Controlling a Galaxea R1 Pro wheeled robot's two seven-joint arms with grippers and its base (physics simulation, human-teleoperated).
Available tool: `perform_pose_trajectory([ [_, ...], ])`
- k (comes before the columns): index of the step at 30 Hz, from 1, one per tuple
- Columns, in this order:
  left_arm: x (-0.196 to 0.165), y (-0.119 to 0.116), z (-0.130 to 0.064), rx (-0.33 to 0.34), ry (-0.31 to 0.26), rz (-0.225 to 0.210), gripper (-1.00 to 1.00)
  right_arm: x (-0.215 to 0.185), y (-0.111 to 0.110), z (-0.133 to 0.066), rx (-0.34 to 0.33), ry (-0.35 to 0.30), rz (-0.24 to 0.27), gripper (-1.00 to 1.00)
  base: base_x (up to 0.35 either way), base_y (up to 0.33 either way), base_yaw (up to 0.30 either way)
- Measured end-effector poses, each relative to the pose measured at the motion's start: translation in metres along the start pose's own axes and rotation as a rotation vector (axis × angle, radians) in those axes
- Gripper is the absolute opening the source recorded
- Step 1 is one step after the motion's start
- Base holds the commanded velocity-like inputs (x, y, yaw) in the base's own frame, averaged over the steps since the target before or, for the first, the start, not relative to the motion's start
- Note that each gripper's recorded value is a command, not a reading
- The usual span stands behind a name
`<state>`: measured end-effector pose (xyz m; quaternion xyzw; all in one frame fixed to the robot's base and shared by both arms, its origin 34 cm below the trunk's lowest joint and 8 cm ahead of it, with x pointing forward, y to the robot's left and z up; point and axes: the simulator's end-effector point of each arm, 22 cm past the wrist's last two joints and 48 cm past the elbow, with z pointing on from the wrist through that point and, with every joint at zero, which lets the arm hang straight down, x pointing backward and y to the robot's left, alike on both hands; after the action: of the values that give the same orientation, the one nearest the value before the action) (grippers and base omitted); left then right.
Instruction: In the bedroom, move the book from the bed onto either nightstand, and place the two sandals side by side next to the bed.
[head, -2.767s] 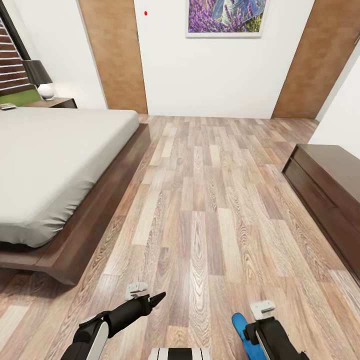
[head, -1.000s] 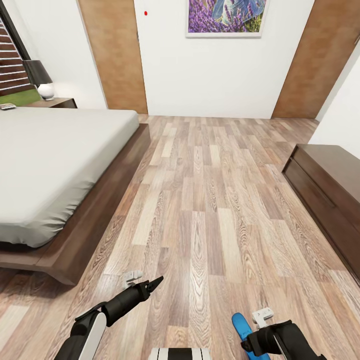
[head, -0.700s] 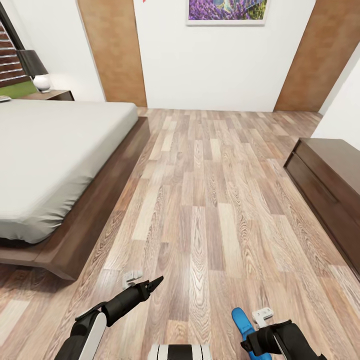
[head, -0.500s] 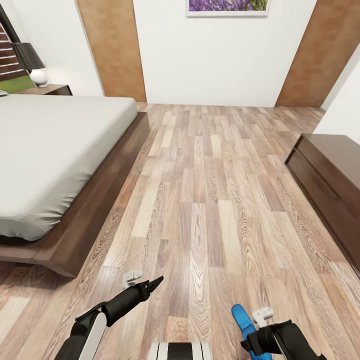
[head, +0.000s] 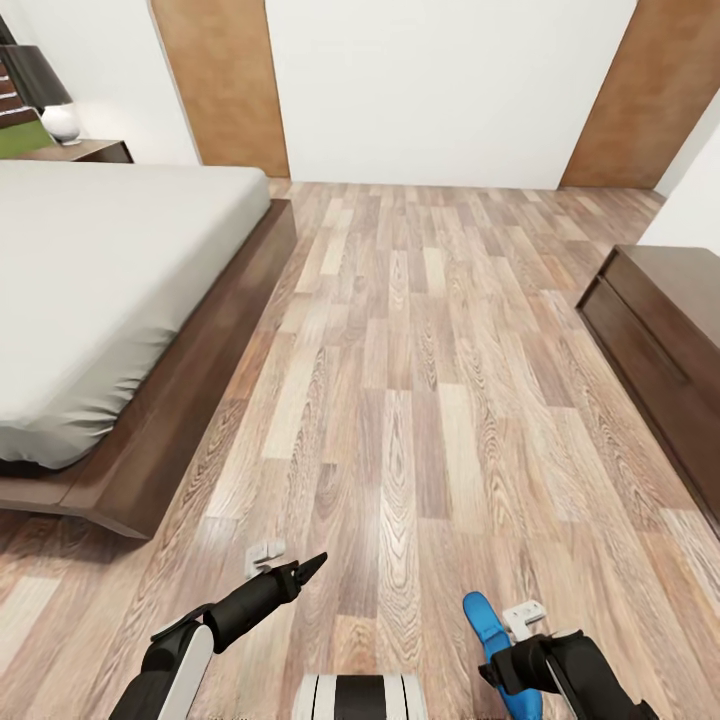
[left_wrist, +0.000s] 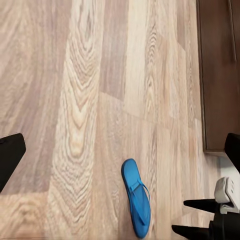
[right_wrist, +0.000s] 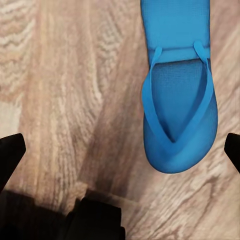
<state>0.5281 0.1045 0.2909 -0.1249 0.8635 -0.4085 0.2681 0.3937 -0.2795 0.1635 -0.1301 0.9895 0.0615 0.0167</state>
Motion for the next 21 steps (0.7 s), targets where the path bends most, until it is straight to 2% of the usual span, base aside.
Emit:
perform_pose_trajectory([
  [4, 0.006, 0.006, 0.002, -0.007, 0.010, -0.010, 1.00, 0.002, -0.001, 0.004, 0.004, 0.008, 0.000, 1.00, 0.000, 0.000, 0.000],
  [6, 0.008, 0.009, 0.003, -0.011, 0.016, -0.016, 1.00, 0.004, -0.006, 0.006, 0.027, 0.014, 0.000, 1.00, 0.000, 0.000, 0.000],
  [8, 0.011, 0.012, 0.004, -0.014, 0.021, -0.021, 1.00, 0.007, -0.020, 0.008, 0.088, 0.021, -0.001, 1.00, 0.000, 0.000, 0.000],
  [11, 0.016, 0.016, 0.005, -0.020, 0.029, -0.029, 1.00, 0.011, -0.028, 0.011, 0.126, 0.032, -0.001, 1.00, 0.000, 0.000, 0.000],
  [15, 0.018, 0.019, 0.006, -0.022, 0.034, -0.035, 1.00, 0.013, -0.033, 0.013, 0.148, 0.040, -0.001, 1.00, 0.000, 0.000, 0.000],
  [21, 0.018, 0.019, 0.006, -0.021, 0.033, -0.035, 1.00, 0.013, -0.033, 0.013, 0.148, 0.039, -0.001, 1.00, 0.000, 0.000, 0.000],
])
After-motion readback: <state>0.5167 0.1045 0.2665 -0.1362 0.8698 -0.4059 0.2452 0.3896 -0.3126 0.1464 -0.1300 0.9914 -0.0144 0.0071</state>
